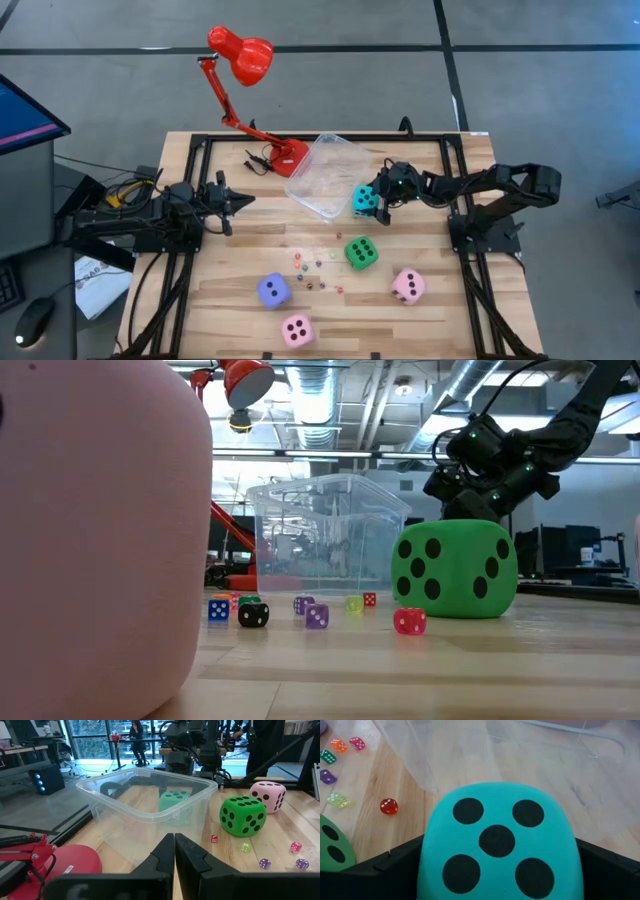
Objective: Pick & Place Dice
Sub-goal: Put the blue dice into the transparent bin
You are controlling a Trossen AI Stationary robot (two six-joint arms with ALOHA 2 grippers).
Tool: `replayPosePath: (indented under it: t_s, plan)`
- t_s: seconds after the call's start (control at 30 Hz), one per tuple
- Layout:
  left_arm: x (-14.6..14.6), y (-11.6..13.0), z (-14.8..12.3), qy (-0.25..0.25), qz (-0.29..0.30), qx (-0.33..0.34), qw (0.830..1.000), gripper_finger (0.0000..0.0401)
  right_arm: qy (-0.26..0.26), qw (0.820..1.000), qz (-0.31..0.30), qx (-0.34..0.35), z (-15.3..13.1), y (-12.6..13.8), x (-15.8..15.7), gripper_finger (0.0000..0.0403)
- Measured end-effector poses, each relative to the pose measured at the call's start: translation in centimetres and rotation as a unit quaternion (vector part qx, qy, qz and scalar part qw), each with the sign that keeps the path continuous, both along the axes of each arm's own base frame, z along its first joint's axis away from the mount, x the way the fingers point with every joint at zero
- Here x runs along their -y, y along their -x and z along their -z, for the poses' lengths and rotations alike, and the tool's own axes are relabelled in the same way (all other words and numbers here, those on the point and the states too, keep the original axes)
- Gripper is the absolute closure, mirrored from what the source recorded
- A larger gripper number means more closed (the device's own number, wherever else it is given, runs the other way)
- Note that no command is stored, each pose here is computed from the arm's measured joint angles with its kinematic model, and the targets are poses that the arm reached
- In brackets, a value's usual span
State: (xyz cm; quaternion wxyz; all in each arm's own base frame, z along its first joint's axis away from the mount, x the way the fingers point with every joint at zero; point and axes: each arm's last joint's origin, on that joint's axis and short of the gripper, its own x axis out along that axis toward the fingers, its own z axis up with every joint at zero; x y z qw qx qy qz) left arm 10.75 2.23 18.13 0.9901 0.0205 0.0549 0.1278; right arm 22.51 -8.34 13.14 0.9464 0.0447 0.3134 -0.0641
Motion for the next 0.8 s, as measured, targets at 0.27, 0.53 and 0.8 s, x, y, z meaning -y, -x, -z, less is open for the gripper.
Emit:
replayPosePath:
  t_s: [0.27,0.53,0.8]
  plan:
    - [0.0,0.0,0.0,0.0,0.0,0.0,1.0,0.04,-0.006,1.0,0.003,0.001,-0.01,0.0,0.0,0.0003]
    - [0.0,0.0,0.0,0.0,0.0,0.0,1.0,0.04,-0.013,1.0,0.007,-0.003,0.05,0.07,-0.03,0.0007]
    - [0.0,0.0,0.0,0.0,0.0,0.0,1.0,0.04,-0.014,1.0,0.007,-0.005,0.06,0.1,-0.05,0.004]
